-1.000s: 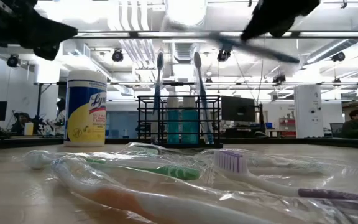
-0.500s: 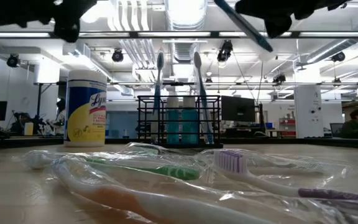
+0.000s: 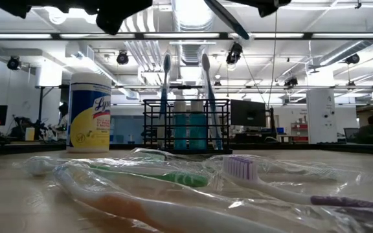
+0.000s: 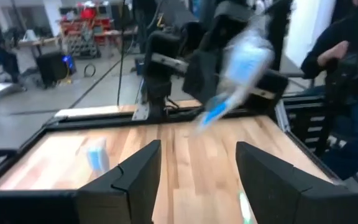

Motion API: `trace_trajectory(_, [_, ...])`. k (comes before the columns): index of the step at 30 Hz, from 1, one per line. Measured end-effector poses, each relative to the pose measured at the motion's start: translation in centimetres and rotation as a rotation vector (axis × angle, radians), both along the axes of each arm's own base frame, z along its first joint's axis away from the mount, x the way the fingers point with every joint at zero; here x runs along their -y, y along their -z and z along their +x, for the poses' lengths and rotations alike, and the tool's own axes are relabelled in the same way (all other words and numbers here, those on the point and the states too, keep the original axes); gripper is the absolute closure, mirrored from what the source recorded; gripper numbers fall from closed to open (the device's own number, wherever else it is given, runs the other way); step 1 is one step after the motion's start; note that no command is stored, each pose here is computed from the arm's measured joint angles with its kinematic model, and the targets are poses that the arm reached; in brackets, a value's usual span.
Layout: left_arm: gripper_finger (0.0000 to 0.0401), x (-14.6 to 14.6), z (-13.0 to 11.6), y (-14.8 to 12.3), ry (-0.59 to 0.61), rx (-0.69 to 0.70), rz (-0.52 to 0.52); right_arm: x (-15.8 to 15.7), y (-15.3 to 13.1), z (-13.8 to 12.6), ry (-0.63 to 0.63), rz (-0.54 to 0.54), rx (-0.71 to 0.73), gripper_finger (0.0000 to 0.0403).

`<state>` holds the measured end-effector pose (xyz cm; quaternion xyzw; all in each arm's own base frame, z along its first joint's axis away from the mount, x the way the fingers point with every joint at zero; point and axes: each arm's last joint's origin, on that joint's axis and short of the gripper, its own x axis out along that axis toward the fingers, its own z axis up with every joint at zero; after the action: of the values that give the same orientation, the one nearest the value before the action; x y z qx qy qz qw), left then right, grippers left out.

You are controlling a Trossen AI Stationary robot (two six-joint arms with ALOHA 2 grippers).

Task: Pick & Place toothbrushing station
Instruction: Put the blue toothbrush into the mesh organizer

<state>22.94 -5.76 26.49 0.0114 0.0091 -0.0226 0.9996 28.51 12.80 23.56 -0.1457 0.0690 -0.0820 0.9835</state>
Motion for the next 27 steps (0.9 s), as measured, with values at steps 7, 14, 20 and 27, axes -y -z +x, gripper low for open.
trace_trajectory(7, [0.0164,0.4,1.8,0.0,-0.003,0.014,-0.008,0.3,-0.7,0.8,0.023,-0.015,0.017,0.0395])
trace_trajectory(14, [0.0136,0.9,3.2,-0.7,0.020,0.112,0.006,0.6,-1.7,1.3,0.063,-0.051,0.066,0.0395])
trace_trajectory(20, [0.0141,1.3,4.4,-1.7,0.023,0.158,0.018,0.8,-2.0,1.5,0.075,-0.059,0.079,0.0395])
trace_trajectory(27, [0.0174,1.6,6.0,-2.3,0.012,0.171,0.021,0.8,-1.7,1.7,0.079,-0.074,0.079,0.0395])
